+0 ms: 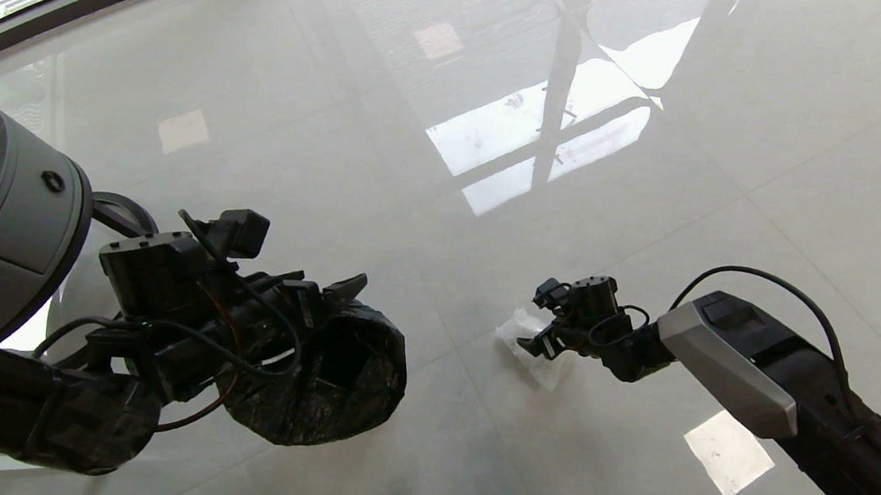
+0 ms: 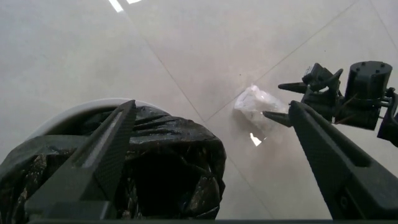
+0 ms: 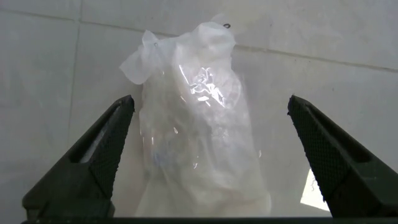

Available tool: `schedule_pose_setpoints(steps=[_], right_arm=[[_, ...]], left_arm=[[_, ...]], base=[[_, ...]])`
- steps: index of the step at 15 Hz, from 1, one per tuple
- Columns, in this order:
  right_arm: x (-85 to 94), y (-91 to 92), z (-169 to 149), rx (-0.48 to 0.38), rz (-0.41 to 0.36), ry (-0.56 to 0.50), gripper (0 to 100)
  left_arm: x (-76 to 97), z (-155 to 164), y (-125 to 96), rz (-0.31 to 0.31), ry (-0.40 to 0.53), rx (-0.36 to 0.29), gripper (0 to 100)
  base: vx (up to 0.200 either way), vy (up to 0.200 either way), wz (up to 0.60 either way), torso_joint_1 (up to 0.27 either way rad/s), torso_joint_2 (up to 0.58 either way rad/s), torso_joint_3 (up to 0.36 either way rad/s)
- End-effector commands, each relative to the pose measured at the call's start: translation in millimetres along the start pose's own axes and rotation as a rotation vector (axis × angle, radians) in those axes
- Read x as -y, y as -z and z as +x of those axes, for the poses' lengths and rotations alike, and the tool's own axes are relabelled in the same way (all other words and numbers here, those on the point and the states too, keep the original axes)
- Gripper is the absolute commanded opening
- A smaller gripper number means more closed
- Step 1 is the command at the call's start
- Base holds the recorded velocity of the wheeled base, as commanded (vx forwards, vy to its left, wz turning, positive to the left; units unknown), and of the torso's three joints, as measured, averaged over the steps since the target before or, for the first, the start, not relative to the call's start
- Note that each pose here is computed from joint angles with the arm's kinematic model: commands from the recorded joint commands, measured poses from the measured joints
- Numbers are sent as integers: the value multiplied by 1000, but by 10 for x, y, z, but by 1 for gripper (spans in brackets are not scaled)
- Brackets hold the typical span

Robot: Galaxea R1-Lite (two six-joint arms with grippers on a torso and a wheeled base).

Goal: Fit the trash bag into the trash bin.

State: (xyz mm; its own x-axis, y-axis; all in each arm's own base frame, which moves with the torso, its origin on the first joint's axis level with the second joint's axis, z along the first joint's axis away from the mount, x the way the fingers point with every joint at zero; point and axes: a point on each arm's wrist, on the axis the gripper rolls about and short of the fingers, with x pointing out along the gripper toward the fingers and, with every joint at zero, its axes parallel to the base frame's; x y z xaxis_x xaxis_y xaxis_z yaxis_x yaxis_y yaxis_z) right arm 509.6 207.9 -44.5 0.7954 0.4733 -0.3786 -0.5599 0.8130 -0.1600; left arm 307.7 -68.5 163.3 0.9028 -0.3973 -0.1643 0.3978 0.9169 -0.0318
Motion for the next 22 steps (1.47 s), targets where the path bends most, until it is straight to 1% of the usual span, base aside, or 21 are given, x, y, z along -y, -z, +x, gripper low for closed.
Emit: schedule_pose_setpoints(steps=[1,2,5,6,10,11,12,13,14,15,17,18,19,21,22], right_arm=[[-24,177,86,-39,6,-10,100],[-33,262,102,-68,11,-16,100],[-42,383,122,-106,22,-28,100],[-52,460,132,-132,30,-41,100],[-73,912,196,-229,52,-48,100],[-63,1055,207,-256,59,-44,100],[-64,1102,212,-262,61,-37,100],[-55,1077,210,-260,60,-23,100],[-44,1028,204,-251,71,-18,100],[-7,748,164,-205,92,-8,100],[60,387,88,-138,89,4,100],[118,93,5,-85,86,12,100],[157,-119,-67,-45,85,14,100],[223,-517,-225,36,72,11,100],[247,-670,-296,67,70,9,100]], left_arm=[[8,2,7,1,2,3,100],[13,3,9,3,4,9,100],[40,17,50,7,13,13,100],[68,22,56,9,22,14,100],[74,44,86,14,25,22,100],[73,47,86,13,24,25,100],[71,60,102,13,24,20,100],[70,63,107,11,25,19,100],[69,70,111,13,25,17,100],[68,73,116,12,24,16,100],[68,76,108,11,24,19,100],[67,79,99,12,24,22,100],[67,84,98,11,25,23,100],[63,103,96,11,25,25,100],[57,110,88,11,24,28,100]], base=[[0,0,0,0,0,0],[0,0,0,0,0,0],[0,0,0,0,0,0],[0,0,0,0,0,0],[0,0,0,0,0,0],[0,0,0,0,0,0],[0,0,0,0,0,0],[0,0,0,0,0,0],[0,0,0,0,0,0],[0,0,0,0,0,0],[0,0,0,0,0,0],[0,0,0,0,0,0],[0,0,0,0,0,0],[0,0,0,0,0,0],[0,0,0,0,0,0]])
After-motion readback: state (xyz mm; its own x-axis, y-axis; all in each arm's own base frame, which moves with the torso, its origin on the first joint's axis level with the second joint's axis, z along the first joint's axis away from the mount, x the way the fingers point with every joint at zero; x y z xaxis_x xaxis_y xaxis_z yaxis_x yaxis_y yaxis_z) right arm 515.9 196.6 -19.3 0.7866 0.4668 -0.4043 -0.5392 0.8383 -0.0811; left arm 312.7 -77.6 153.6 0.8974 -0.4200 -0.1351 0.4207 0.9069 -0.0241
